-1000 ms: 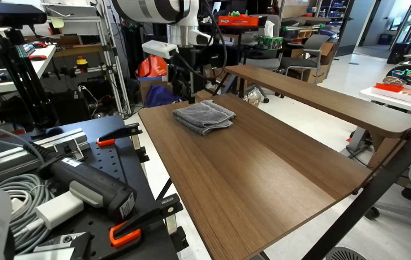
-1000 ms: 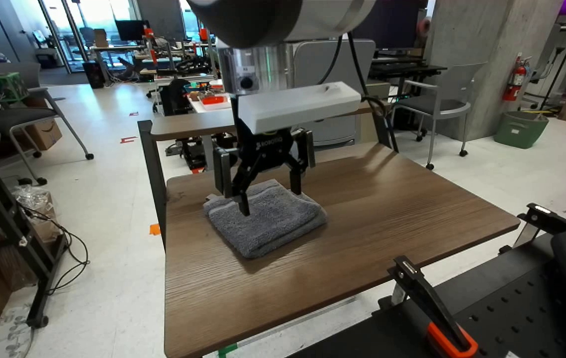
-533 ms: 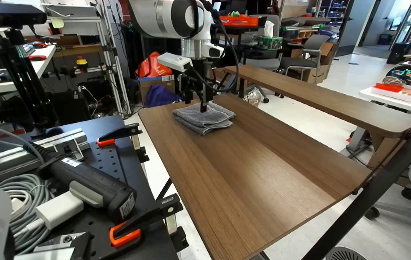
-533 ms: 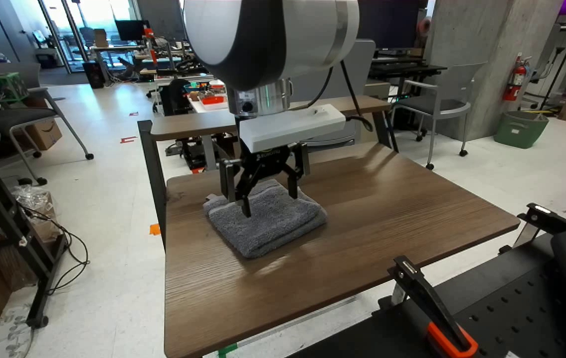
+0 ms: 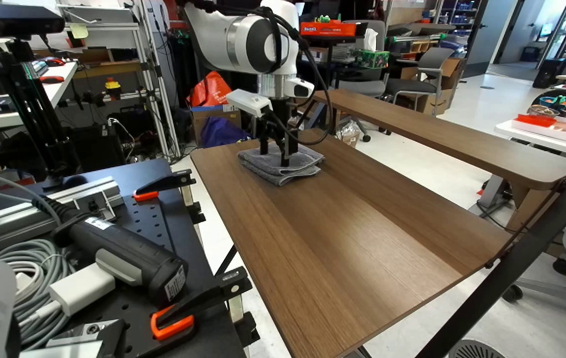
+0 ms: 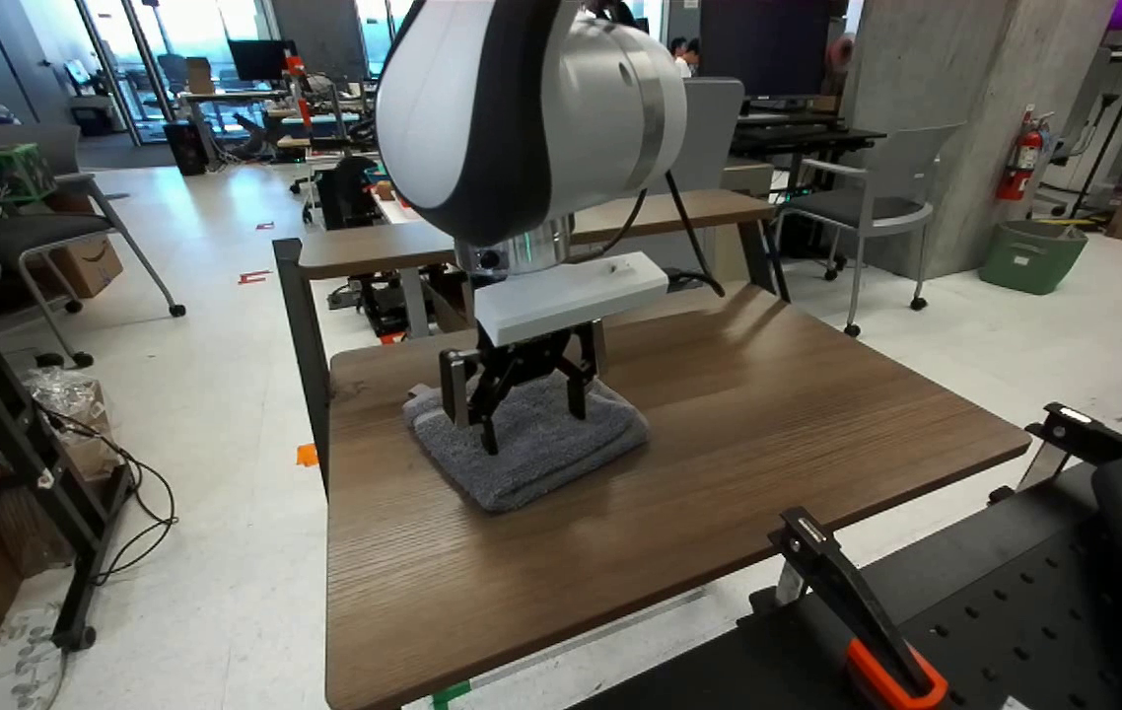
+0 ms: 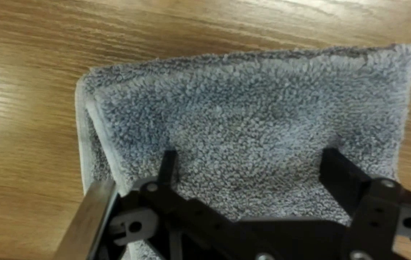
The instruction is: Move the grey towel to the right.
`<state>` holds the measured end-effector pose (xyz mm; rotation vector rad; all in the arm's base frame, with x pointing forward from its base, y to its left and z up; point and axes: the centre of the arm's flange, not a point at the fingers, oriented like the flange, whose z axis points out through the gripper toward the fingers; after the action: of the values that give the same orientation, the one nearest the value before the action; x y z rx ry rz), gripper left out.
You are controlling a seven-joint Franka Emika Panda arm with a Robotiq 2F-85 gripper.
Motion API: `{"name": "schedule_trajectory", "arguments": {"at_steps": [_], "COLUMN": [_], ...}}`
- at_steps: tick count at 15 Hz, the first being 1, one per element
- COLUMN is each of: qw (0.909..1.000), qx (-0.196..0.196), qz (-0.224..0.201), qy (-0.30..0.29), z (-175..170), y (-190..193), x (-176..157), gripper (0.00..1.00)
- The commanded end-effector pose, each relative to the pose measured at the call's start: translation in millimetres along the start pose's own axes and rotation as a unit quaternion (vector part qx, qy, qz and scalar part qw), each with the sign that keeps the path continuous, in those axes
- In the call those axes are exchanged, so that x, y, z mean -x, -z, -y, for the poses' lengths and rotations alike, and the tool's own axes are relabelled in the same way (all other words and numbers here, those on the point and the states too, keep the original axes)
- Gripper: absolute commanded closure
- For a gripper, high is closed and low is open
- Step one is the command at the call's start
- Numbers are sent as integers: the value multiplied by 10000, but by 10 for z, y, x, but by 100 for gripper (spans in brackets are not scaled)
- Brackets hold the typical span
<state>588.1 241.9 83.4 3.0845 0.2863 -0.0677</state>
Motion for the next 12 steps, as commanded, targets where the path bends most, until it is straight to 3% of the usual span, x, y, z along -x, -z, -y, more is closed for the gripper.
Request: {"name": "schedule_trajectory", "arguments": {"at_steps": [1,6,12], "qw": [9997,9945,9759], "qx": [-146,-483,-772], "qz": [19,-10,-12], "qy": [-211,-928,-2039], "z": [-147,-619,-1445], "y": [-65,40,-51], "x": [-77,1,113], "gripper": [0,0,0]}}
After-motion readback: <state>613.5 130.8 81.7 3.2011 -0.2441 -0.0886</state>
